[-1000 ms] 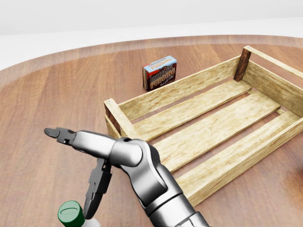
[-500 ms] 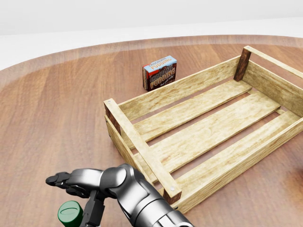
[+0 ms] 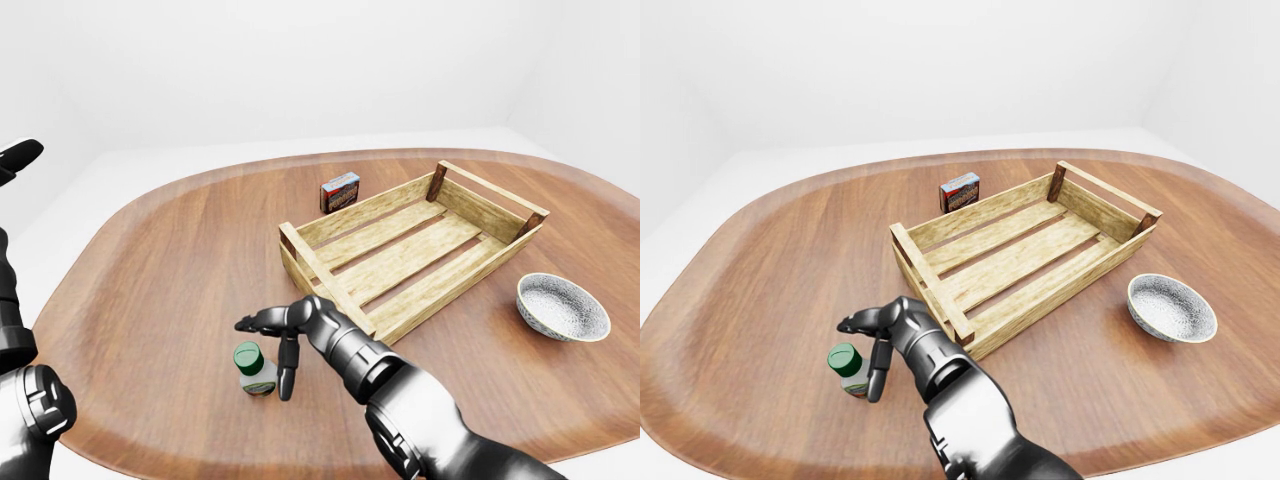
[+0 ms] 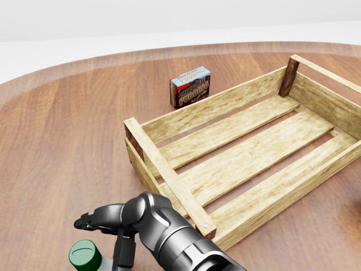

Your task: Pick up the salad dressing and put it in the tray.

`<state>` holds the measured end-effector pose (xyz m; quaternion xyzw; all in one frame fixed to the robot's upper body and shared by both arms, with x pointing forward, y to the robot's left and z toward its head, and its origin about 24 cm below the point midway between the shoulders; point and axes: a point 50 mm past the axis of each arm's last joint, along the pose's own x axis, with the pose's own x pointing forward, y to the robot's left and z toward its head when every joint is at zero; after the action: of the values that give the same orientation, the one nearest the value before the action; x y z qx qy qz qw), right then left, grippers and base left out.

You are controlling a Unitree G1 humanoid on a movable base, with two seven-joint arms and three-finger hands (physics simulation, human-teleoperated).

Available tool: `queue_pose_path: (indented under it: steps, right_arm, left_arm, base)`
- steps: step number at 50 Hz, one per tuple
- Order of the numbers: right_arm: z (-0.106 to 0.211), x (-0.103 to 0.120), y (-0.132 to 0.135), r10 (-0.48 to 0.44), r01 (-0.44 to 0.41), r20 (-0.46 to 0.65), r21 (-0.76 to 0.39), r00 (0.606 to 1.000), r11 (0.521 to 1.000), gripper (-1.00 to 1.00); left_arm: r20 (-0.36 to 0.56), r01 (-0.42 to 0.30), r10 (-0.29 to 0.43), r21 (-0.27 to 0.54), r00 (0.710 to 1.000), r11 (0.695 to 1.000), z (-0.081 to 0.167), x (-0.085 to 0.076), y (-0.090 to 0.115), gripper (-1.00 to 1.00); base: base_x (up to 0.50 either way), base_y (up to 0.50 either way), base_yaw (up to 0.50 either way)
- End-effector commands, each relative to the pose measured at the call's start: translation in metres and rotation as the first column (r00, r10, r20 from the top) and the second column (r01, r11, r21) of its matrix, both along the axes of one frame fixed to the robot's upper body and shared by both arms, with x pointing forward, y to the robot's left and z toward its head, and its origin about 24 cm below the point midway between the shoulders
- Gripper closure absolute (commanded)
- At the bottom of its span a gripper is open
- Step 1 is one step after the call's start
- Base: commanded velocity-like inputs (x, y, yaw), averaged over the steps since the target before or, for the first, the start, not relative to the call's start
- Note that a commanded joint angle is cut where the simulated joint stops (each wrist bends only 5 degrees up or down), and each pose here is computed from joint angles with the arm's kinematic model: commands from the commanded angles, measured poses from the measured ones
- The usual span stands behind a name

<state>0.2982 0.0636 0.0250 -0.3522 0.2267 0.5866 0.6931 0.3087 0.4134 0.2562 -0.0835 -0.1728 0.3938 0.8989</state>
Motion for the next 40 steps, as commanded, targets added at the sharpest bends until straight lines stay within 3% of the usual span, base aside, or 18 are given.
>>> queue_pose_path:
  steps: [1,13,25,40]
  right_arm:
    - [0.004,0.002,0.0,-0.05,0.054,-0.051,0.081,0.997,0.995,-1.0]
    - [0.019,0.007,0.007,-0.099,0.123,-0.108,0.246,0.989,0.961,-1.0]
    - [0.005,-0.002,0.005,-0.083,0.107,-0.131,0.195,0.988,0.975,-1.0]
    - [-0.018,-0.014,-0.002,-0.109,0.148,-0.221,0.17,0.969,0.974,-1.0]
  left_arm:
    - [-0.002,-0.002,0.002,-0.002,1.0,1.0,-0.002,0.0,0.001,-1.0]
    - [-0.006,0.006,-0.006,0.004,1.0,1.0,-0.004,0.002,-0.001,-1.0]
    - [-0.008,0.006,-0.006,0.001,1.0,1.0,-0.005,0.002,-0.001,-1.0]
    - [-0.013,0.013,-0.013,-0.001,1.0,1.0,-0.006,0.003,-0.002,-1.0]
  base:
    - [0.0,0.0,0.0]
    - [0.0,0.0,0.0]
    - [0.0,0.0,0.0]
    - [0.0,0.0,0.0]
